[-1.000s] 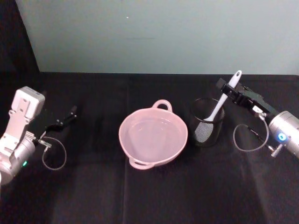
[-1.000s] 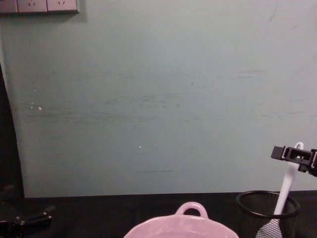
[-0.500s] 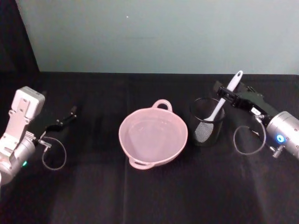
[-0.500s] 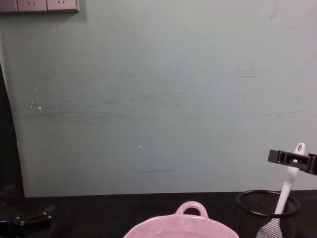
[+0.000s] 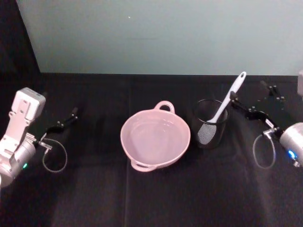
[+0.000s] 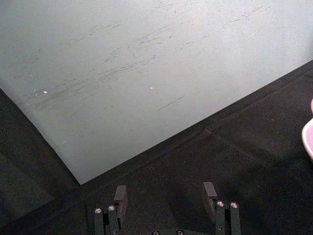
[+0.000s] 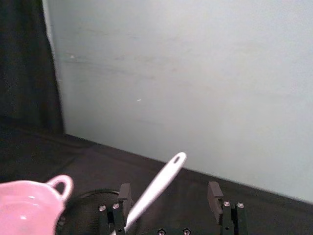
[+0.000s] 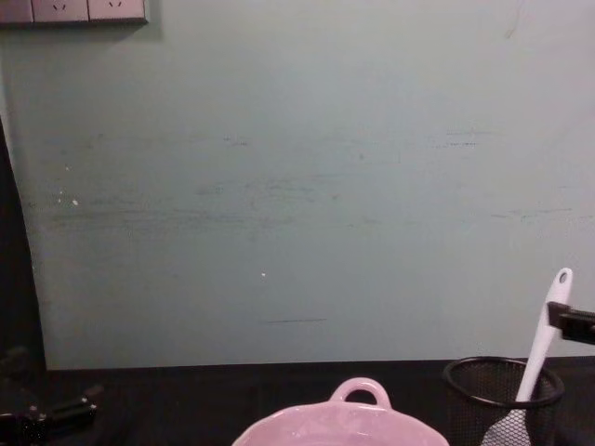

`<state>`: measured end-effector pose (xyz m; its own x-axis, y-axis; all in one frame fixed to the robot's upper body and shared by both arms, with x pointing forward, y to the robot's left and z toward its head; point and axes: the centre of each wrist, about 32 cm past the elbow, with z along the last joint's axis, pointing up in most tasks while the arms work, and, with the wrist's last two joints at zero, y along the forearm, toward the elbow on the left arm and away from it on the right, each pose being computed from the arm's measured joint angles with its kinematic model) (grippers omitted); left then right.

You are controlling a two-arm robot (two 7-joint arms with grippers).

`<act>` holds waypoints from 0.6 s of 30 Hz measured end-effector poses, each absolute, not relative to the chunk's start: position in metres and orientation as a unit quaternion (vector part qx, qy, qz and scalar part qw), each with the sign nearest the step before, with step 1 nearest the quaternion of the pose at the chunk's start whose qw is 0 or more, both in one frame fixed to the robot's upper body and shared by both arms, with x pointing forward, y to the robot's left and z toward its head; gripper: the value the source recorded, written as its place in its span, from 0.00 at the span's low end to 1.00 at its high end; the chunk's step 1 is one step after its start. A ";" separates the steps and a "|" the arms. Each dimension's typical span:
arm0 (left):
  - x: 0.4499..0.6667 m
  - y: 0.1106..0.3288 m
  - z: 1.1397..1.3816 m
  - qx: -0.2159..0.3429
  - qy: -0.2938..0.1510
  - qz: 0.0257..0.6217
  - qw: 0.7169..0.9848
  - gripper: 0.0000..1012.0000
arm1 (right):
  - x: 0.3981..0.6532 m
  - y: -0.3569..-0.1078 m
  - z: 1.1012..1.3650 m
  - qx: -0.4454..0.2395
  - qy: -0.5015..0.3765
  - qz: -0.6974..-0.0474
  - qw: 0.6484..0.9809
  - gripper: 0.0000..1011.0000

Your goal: Use the one hand to pick up the spoon and stir the clear water in the bowl.

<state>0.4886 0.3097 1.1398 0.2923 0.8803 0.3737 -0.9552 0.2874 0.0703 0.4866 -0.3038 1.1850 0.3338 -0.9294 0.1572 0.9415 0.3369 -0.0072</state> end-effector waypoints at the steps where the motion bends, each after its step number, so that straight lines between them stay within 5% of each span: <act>1: 0.489 0.310 1.140 0.141 -0.132 0.580 0.791 1.00 | 0.487 -0.304 1.185 -0.048 -0.062 -0.574 0.815 0.99; 18: 0.489 0.310 1.140 0.141 -0.132 0.580 0.791 1.00 | 0.433 -0.334 1.149 -0.007 -0.105 -0.673 0.732 0.99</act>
